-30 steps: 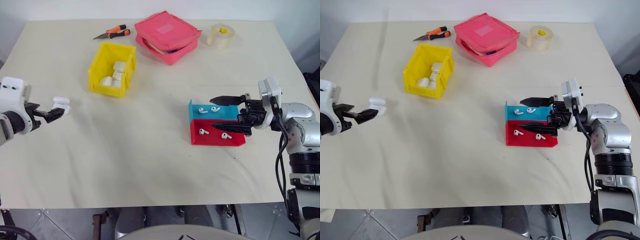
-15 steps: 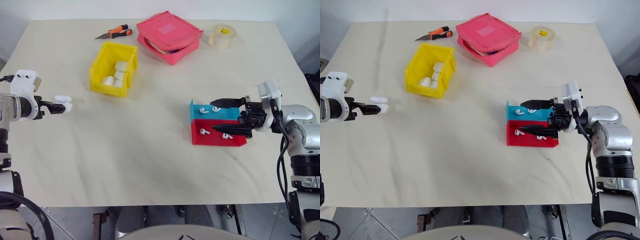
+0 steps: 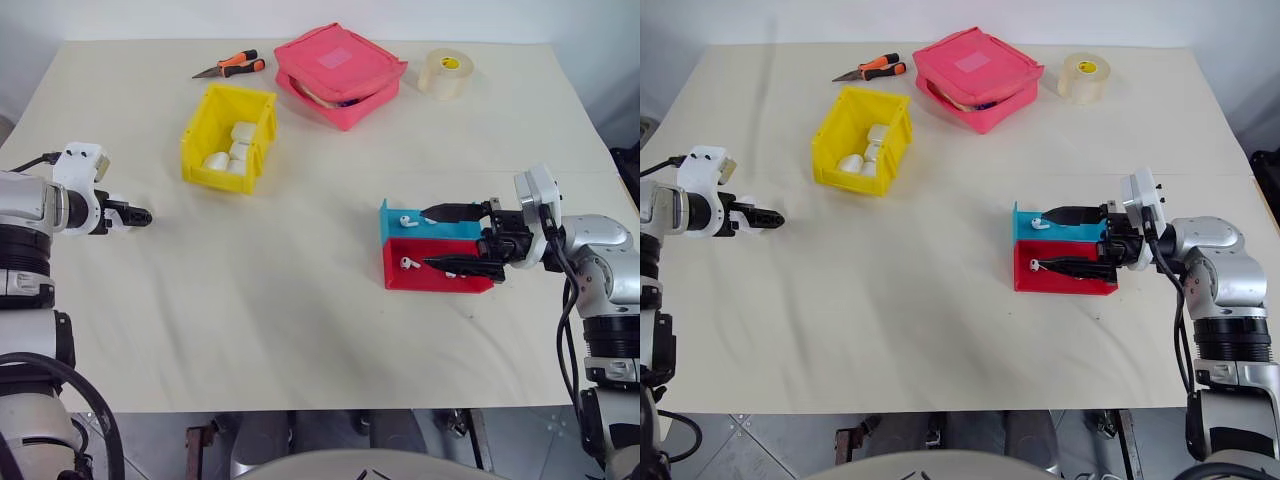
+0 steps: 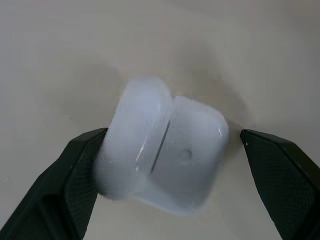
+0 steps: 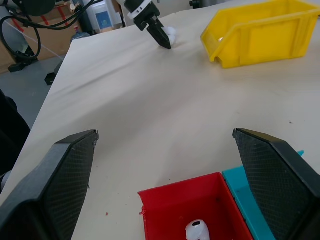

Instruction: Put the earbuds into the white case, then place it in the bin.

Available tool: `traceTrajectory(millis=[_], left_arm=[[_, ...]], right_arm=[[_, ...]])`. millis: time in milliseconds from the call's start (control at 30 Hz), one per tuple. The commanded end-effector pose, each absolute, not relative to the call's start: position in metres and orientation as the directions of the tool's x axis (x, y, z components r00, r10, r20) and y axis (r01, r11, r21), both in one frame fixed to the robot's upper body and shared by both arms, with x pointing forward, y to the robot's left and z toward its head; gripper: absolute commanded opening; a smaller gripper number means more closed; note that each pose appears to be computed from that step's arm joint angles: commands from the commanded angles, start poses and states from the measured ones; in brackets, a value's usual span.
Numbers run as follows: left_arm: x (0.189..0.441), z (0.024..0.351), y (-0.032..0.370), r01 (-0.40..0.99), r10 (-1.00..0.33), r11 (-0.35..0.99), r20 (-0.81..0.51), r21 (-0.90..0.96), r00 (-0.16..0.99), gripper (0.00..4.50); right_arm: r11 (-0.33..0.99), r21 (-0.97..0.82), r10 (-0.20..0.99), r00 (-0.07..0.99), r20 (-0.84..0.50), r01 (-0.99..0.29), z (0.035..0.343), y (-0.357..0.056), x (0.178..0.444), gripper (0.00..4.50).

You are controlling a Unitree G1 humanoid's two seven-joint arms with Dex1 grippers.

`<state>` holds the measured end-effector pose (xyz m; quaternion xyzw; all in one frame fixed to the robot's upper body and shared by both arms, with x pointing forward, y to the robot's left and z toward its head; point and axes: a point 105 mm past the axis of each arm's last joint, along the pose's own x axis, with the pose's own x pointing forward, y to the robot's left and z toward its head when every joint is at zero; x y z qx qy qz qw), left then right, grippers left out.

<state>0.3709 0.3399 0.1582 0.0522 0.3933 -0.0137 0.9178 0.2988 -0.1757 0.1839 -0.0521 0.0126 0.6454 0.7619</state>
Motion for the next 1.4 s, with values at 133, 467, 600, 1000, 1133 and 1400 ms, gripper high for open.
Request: traceTrajectory(millis=[133, 467, 600, 1000, 1133, 1400], left_arm=[[0.367, 0.168, 0.338, 0.041, 0.047, 0.994, -0.717, 0.104, 0.695, 4.46], [0.330, 0.184, 0.349, -0.084, 0.149, 0.988, -0.672, 0.129, 0.725, 4.46], [0.297, 0.182, 0.346, -0.089, 0.141, 0.990, -0.680, 0.111, 0.720, 4.46], [0.274, 0.147, 0.304, 0.043, -0.018, 0.999, -0.666, 0.020, 0.746, 4.46], [0.294, 0.143, 0.292, 0.047, -0.034, 0.999, -0.640, 0.003, 0.767, 4.46], [0.330, 0.139, 0.292, 0.031, -0.028, 1.000, -0.606, -0.006, 0.795, 4.46]], right_arm=[[0.164, -0.098, 0.982, 0.172, -0.081, -0.982, 0.194, -0.178, 0.295, 4.50], [0.176, -0.095, 0.980, 0.183, -0.077, -0.980, 0.193, -0.177, 0.297, 4.50], [0.173, -0.092, 0.981, 0.180, -0.078, -0.981, 0.192, -0.177, 0.296, 4.50], [0.134, -0.086, 0.987, 0.141, -0.082, -0.987, 0.191, -0.171, 0.302, 4.50], [0.125, -0.089, 0.988, 0.132, -0.083, -0.988, 0.192, -0.169, 0.304, 4.50], [0.131, -0.090, 0.987, 0.138, -0.079, -0.987, 0.191, -0.168, 0.304, 4.50]])
